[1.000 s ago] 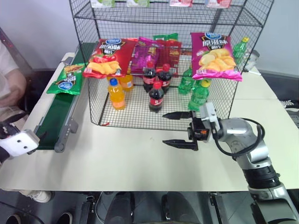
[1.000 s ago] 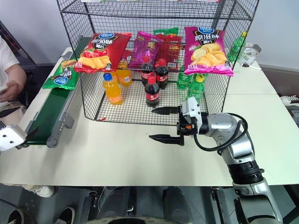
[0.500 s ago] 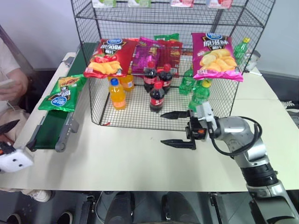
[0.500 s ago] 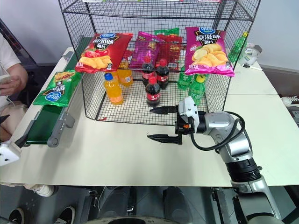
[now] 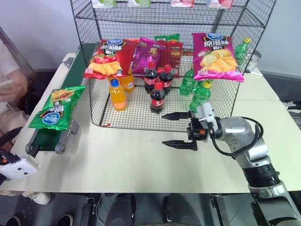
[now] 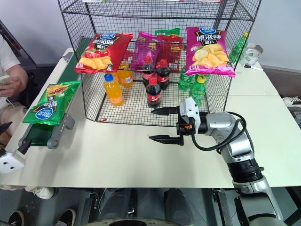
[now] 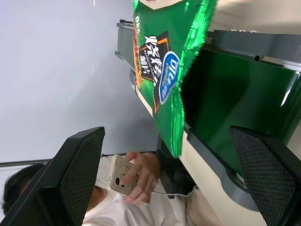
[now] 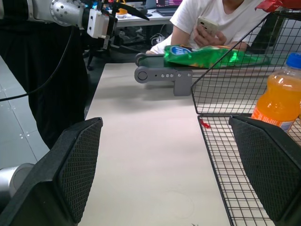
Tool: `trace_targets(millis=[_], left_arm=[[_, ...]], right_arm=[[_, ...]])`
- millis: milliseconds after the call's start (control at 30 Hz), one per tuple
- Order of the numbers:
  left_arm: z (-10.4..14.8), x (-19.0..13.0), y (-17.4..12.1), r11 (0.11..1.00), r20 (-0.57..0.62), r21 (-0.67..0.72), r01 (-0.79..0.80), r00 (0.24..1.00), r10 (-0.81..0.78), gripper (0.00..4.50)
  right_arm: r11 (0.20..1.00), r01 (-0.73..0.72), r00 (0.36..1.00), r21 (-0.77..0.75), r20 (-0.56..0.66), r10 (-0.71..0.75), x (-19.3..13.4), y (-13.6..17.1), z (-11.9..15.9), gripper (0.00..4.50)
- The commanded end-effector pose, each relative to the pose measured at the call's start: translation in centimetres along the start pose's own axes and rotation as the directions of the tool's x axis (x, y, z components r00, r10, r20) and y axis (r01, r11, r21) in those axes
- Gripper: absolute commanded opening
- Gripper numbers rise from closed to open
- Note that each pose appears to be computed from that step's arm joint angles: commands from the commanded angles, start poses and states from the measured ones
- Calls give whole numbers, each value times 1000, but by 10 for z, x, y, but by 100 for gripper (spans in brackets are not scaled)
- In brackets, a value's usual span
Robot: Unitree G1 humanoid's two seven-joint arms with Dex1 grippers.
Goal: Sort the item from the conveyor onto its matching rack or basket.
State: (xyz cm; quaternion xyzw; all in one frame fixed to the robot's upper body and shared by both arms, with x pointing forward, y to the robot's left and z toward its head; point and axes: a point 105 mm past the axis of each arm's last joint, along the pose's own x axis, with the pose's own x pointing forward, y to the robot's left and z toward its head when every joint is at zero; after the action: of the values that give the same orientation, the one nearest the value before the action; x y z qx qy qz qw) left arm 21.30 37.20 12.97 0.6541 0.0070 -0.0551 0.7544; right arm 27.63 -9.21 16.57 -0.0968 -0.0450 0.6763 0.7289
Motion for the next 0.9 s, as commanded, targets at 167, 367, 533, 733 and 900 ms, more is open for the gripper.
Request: trace_targets(millis=[167,367,533,733,900], left_arm=[[1,13,1,1000,18,1,-20,1000,20,450],[2,20,-3,1000,34,-26,-16,999,17,450],[4,23,-5,999,44,-30,-17,999,19,450],[7,26,-7,998,63,-59,4,998,0,315],[5,25,-6,998,62,-70,1,998,3,56]], right_arm=[[999,19,1000,-51,0,-19,-4,-2,6,448],[997,41,999,-62,-9,-41,-8,-5,6,448],[996,52,998,-66,-15,-54,-9,-6,5,448],[994,72,997,-77,-15,-73,-12,-9,6,450],[992,88,996,-89,-23,-90,-15,-13,5,450]])
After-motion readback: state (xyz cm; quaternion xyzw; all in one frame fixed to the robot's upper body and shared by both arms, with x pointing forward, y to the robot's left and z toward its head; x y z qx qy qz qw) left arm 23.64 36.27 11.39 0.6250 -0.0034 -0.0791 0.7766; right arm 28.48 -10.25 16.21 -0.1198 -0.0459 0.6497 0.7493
